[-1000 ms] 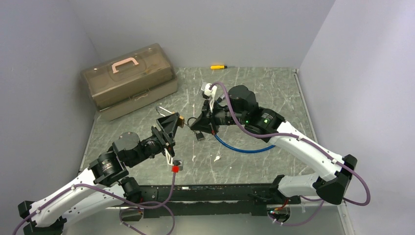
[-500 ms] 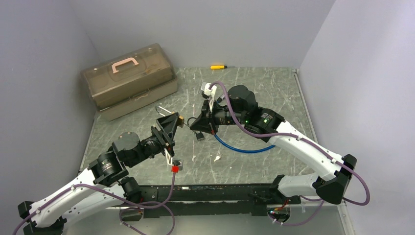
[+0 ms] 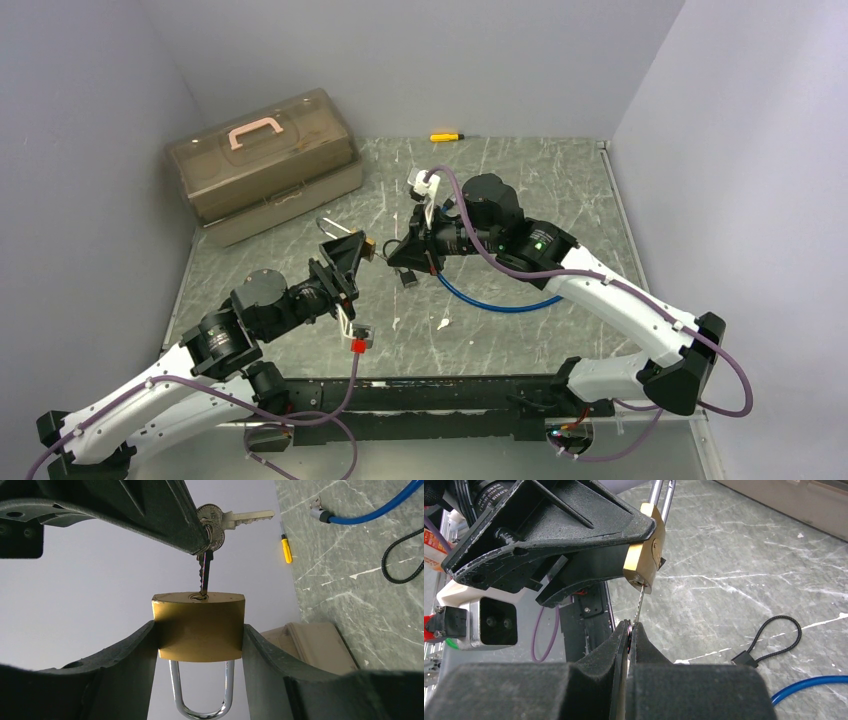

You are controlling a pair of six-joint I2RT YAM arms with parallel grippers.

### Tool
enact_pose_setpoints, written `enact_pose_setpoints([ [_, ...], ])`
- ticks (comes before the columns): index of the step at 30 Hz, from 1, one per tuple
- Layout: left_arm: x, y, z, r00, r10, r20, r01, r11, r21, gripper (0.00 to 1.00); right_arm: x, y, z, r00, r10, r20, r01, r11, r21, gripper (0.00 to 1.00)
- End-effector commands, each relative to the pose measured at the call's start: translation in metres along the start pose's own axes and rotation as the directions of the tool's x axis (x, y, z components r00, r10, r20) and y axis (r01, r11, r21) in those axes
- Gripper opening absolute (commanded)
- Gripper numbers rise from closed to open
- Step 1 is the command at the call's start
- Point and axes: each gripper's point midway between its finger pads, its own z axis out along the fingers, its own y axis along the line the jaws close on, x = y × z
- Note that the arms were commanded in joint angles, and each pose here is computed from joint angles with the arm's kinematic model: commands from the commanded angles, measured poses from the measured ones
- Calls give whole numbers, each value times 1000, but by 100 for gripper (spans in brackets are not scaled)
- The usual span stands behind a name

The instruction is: Unlock with the key

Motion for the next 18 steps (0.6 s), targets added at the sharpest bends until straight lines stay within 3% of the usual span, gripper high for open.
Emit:
enact_pose_setpoints([
  [1,-6,32,-4,999,35,27,-32,994,-108,0,-23,5,-2,996,-40,82,40,999,-4,0],
  [18,2,36,-4,999,33,-15,-35,993,-113,0,-17,9,-14,996,-43,81,43,999,6,0],
])
